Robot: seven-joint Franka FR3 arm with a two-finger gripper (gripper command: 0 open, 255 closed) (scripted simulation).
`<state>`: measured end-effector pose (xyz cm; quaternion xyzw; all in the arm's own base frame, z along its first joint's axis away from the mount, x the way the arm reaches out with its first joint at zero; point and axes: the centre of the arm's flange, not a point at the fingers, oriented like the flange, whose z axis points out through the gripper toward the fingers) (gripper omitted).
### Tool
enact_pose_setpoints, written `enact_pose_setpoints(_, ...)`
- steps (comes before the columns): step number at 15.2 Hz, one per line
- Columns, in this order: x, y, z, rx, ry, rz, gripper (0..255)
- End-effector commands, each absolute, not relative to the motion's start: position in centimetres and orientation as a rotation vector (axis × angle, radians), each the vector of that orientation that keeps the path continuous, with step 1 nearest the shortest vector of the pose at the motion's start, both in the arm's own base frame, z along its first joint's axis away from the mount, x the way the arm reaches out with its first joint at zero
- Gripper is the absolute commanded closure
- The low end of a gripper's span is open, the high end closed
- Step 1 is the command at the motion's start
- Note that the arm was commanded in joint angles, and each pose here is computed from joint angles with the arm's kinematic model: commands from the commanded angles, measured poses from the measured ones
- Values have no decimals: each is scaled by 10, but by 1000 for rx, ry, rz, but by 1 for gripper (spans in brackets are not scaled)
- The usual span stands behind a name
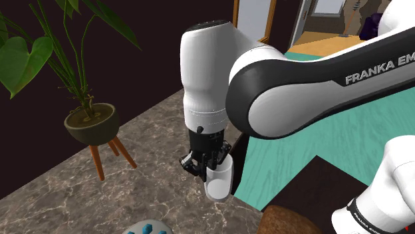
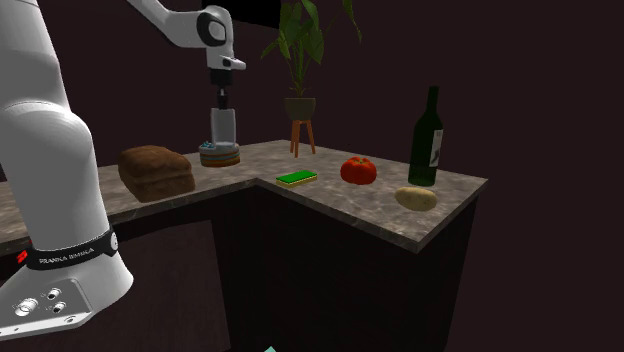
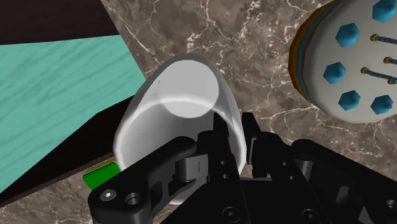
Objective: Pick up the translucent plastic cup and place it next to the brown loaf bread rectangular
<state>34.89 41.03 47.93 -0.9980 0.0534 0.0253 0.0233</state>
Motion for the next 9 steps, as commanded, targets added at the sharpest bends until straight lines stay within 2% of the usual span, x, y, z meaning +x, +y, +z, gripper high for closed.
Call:
enact_pose_setpoints(1, 349, 410, 470, -3089, 165, 77, 255)
enact_pose_setpoints(9, 349, 410, 427, -3089, 165, 77, 255)
